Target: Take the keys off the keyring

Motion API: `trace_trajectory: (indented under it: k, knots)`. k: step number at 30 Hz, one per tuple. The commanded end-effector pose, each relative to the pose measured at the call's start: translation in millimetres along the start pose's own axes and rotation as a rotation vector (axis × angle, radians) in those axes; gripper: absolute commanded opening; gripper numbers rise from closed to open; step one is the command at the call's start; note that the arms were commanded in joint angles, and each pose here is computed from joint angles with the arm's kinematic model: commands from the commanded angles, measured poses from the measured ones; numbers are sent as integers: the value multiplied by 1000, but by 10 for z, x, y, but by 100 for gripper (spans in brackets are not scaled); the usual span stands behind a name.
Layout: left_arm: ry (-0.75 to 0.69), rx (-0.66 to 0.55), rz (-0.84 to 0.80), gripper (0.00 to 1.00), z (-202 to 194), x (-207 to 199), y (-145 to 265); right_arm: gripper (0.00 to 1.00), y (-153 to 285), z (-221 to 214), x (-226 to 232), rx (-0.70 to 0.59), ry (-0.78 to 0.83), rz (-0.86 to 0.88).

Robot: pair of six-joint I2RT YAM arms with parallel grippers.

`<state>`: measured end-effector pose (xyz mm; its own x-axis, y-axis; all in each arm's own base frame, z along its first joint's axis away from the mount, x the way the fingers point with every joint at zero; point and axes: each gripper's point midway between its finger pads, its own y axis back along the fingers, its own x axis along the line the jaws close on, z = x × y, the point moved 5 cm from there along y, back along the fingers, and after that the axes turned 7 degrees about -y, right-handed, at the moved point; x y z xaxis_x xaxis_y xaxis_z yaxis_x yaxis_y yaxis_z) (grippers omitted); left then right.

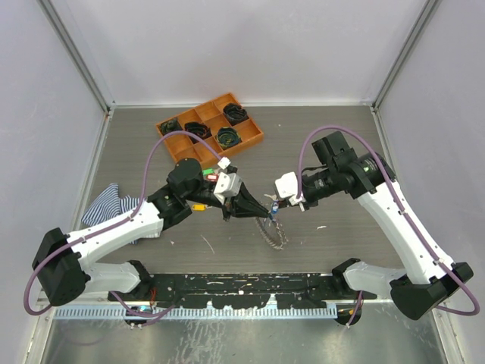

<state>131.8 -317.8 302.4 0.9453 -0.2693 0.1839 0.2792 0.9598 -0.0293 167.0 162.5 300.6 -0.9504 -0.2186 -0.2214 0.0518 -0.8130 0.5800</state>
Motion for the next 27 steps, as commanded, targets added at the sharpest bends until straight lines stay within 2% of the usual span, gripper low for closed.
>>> trace_trajectory:
  k: [1, 16, 21, 24, 27]
  knots:
    - [-38, -8, -109, 0, 122, -183, -5, 3, 206, 153, -145, 24, 51, -99]
    - [-43, 70, -24, 0, -52, -114, 41, 1, 263, 299, -91, -19, -13, -94]
    - [6, 65, 56, 0, -152, -29, 18, 1, 208, 280, -98, -8, -87, -100]
    - [57, 44, 77, 5, -180, -6, -12, 1, 147, 217, -112, 25, -154, -110]
    - [84, 32, 94, 15, -188, -1, -14, 1, 129, 187, -116, 40, -192, -120]
